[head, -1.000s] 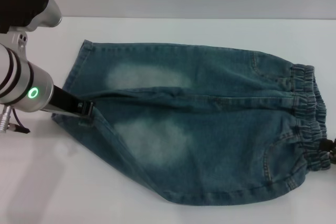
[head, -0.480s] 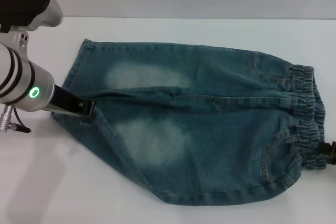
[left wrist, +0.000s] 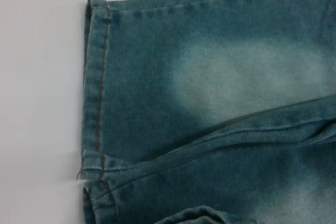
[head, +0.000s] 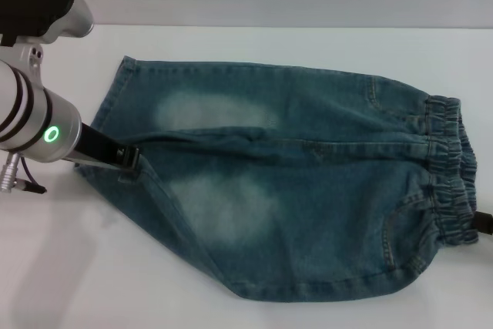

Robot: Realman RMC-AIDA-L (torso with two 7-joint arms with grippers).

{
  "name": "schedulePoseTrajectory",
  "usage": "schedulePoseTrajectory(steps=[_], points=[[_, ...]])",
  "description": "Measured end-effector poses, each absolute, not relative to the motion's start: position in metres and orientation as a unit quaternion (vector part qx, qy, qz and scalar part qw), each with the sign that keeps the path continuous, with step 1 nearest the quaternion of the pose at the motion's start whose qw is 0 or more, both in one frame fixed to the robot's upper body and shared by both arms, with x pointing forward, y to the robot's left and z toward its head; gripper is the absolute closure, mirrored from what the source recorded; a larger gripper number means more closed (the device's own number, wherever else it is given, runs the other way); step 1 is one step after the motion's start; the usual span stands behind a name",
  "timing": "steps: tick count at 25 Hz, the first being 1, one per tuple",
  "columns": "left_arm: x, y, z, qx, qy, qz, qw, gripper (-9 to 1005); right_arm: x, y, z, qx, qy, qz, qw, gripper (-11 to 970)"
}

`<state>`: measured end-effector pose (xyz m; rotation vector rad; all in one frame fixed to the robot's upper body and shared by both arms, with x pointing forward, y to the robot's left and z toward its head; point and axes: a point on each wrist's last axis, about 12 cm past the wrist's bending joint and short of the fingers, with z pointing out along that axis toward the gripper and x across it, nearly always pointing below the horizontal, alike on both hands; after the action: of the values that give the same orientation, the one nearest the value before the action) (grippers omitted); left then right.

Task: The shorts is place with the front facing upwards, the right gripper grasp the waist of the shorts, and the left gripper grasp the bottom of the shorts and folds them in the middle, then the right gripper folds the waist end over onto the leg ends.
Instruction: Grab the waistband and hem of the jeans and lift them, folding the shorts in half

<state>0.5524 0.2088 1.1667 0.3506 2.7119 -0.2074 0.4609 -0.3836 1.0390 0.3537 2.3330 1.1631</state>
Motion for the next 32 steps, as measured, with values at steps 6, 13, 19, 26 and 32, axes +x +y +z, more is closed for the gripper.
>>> schedulePoseTrajectory(steps=[6,13,19,26,32], points=[[0.5525,0.2081,1.167,0.125,0.969,-0.075,0.198,930,0.4613,-0.3845,1.0394,0.127,0.858,0.425,0.257,790],[0.5526,0.2075,1.167,0.125,0.969,-0.076,0.198,929,0.4621,-0.3863,1.0414,0.124,0.857,0.424,0.267,961],[0.5514,0.2035,1.1659,0.129,0.969,-0.081,0.196,928,0.4625,-0.3862,1.0465,0.117,0.845,0.437,0.284,961],[0.5503,0.2024,1.1645,0.13,0.969,-0.081,0.195,927,0.4615,-0.3871,1.0474,0.114,0.844,0.439,0.288,960],[0.5503,0.2025,1.1642,0.13,0.969,-0.081,0.195,926,0.4593,-0.3882,1.0457,0.122,0.847,0.44,0.274,960]])
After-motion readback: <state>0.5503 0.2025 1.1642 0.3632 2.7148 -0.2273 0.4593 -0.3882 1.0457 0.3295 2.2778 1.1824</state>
